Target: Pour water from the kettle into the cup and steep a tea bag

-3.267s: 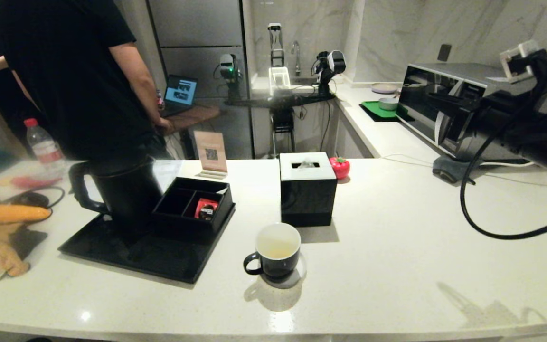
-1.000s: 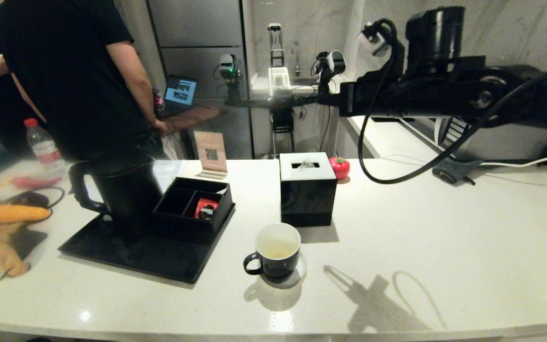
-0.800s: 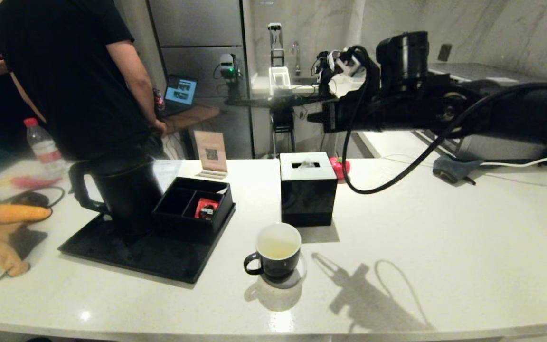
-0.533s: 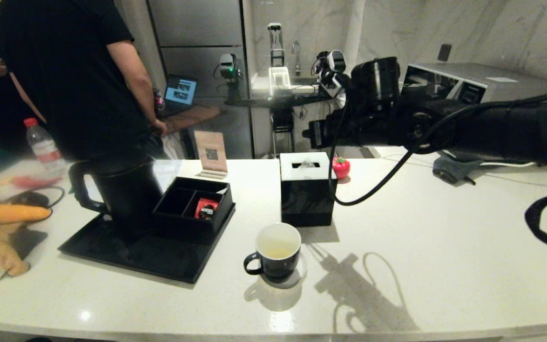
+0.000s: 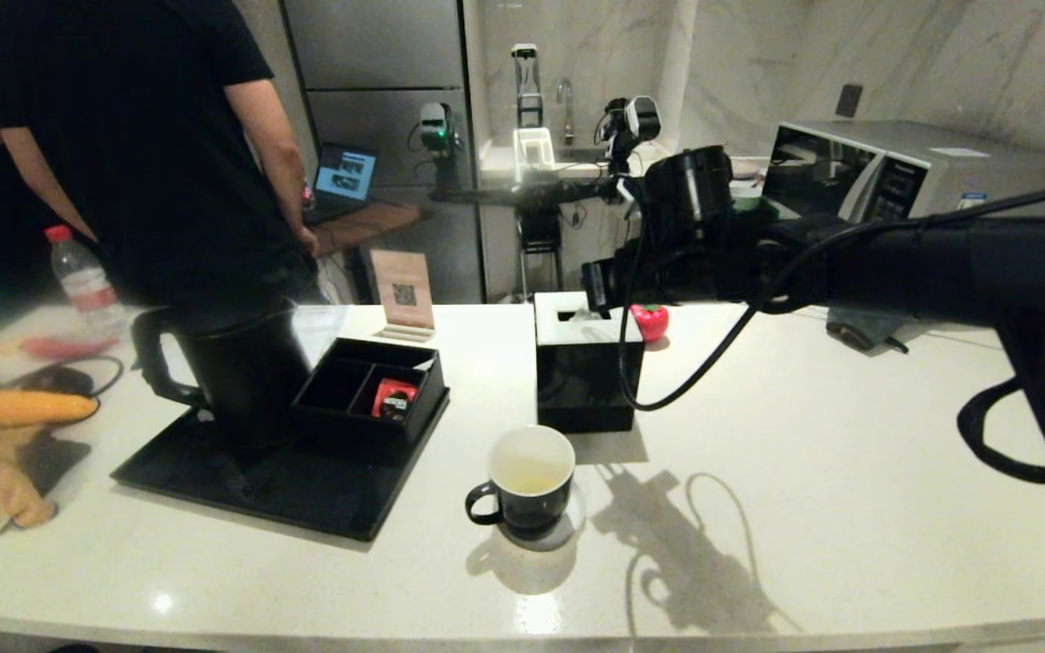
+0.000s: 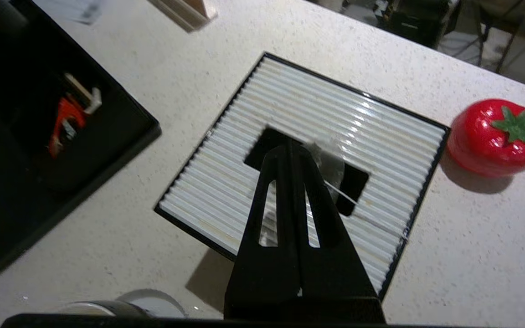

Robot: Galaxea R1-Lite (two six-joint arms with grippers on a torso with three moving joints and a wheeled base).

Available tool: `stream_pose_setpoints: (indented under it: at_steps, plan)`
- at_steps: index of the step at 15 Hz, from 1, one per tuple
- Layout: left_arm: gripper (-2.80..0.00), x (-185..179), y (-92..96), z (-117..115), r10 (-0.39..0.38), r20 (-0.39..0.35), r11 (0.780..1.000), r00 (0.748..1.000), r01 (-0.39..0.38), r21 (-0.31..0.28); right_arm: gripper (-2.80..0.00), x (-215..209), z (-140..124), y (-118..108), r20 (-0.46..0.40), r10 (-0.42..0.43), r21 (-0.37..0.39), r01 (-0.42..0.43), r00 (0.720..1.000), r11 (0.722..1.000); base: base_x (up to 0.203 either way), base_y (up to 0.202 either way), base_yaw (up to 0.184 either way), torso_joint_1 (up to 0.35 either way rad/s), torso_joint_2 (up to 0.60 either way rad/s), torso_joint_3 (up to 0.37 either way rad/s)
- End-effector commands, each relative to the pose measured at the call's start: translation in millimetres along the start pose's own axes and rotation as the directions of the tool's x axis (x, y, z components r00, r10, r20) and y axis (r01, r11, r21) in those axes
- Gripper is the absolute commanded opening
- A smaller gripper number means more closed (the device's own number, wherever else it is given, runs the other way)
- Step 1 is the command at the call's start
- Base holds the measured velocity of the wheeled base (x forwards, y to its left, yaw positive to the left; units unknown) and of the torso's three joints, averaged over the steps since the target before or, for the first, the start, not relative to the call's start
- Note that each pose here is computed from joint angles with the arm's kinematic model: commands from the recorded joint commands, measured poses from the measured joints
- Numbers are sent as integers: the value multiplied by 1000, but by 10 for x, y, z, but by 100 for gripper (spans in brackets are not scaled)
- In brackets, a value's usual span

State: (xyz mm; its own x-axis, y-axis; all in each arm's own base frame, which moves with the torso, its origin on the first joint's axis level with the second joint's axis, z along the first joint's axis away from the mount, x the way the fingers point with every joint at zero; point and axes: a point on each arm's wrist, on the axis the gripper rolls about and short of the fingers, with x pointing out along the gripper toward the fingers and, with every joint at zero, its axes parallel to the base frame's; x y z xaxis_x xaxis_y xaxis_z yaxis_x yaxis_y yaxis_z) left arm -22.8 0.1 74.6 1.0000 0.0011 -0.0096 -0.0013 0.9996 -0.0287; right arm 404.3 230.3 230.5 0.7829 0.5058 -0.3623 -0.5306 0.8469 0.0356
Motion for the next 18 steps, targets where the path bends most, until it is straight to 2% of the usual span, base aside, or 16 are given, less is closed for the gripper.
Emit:
stream_pose_setpoints:
  at_steps: [1,3,18]
  plan:
    - [-280,0,0,0,-1,0,1000,1000,1,0,-280,45,-66,-11,-35,-38,-21,38,999,999,0,0,0,0,0,0]
    - [-280,0,0,0,0,0,1000,1000,0,0,-280,91,-111,-20,-48,-67,-27,66,997,997,0,0,0,0,0,0]
    - [-280,0,0,0,0,0,1000,1000,0,0,-280,270,-276,-34,-81,-74,-29,72,994,997,0,0,0,0,0,0]
